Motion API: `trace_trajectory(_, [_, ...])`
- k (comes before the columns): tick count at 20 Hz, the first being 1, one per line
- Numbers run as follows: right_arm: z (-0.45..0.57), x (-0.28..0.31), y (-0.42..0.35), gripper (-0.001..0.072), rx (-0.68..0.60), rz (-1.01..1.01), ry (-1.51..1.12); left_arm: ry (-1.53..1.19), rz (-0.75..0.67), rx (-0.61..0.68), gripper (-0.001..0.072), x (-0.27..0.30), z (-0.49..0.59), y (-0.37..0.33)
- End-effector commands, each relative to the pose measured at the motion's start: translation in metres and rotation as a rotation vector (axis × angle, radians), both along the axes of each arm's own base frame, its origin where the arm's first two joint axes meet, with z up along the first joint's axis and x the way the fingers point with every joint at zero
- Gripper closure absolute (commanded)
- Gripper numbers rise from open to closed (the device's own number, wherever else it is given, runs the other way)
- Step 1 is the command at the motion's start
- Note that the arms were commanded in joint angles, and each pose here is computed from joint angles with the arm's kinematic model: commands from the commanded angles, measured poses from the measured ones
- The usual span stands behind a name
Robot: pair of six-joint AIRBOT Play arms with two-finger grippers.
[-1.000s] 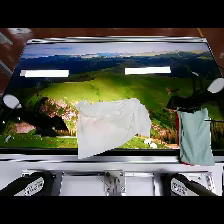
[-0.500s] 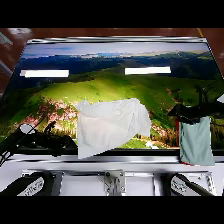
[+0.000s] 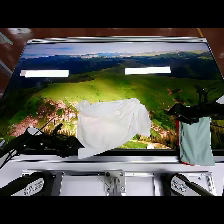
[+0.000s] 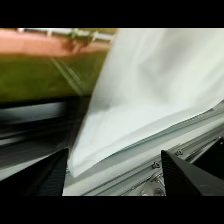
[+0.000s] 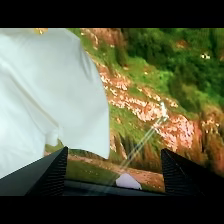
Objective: Fold the shirts.
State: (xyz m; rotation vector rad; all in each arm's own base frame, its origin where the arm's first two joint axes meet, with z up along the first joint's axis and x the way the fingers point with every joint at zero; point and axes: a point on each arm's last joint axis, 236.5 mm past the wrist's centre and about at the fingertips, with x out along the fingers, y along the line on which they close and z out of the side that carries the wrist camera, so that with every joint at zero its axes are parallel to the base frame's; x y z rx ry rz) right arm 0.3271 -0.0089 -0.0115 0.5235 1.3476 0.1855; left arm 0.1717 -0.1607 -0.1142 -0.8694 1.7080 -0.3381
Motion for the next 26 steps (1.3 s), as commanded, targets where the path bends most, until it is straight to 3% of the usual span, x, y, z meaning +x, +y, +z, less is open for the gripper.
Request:
trace_trajectory(1, [0.003,0.004,0.004,0.0024,0.024,-0.016,-0.013,-0.053,0.039,-0.042,0.0014,0.017,-0.004,-0.021])
trace_trajectory(3, [0.003,0.004,0.005,0.0024,0.03,-0.027,-0.009,-0.063,0.066,-0.053,0.0063,0.024,-0.006,-0.032])
trace_trajectory(7, [0.003,0.004,0.005,0.0024,0.036,-0.05,0.003,-0.051,0.073,-0.054,0.0469,0.022,-0.012,-0.046])
trace_trajectory(8, [0.003,0.004,0.005,0.0025,0.036,-0.051,0.003,-0.053,0.064,-0.058,0.0629,0.021,-0.012,-0.047])
trace_trajectory(9, [0.003,0.004,0.005,0.0025,0.037,-0.051,0.003,-0.06,0.047,-0.07,0.0669,0.02,-0.01,-0.049])
trace_trajectory(13, [-0.017,-0.011,0.015,0.0024,0.084,-0.032,0.077,-0.084,0.042,-0.079,0.0669,0.022,-0.003,-0.05])
trace_trajectory(18, [-0.06,-0.017,0.048,0.0024,0.264,-0.034,0.165,-0.191,0.089,-0.099,0.0669,0.042,0.026,-0.044])
trace_trajectory(23, [-0.1,-0.007,0.083,0.0025,0.201,0.042,0.183,-0.263,0.147,-0.112,0.0669,0.057,0.049,-0.036])
trace_trajectory(26, [-0.113,0.001,0.086,0.0024,0.19,-0.02,0.198,-0.258,0.136,-0.124,0.0669,0.054,0.052,-0.038])
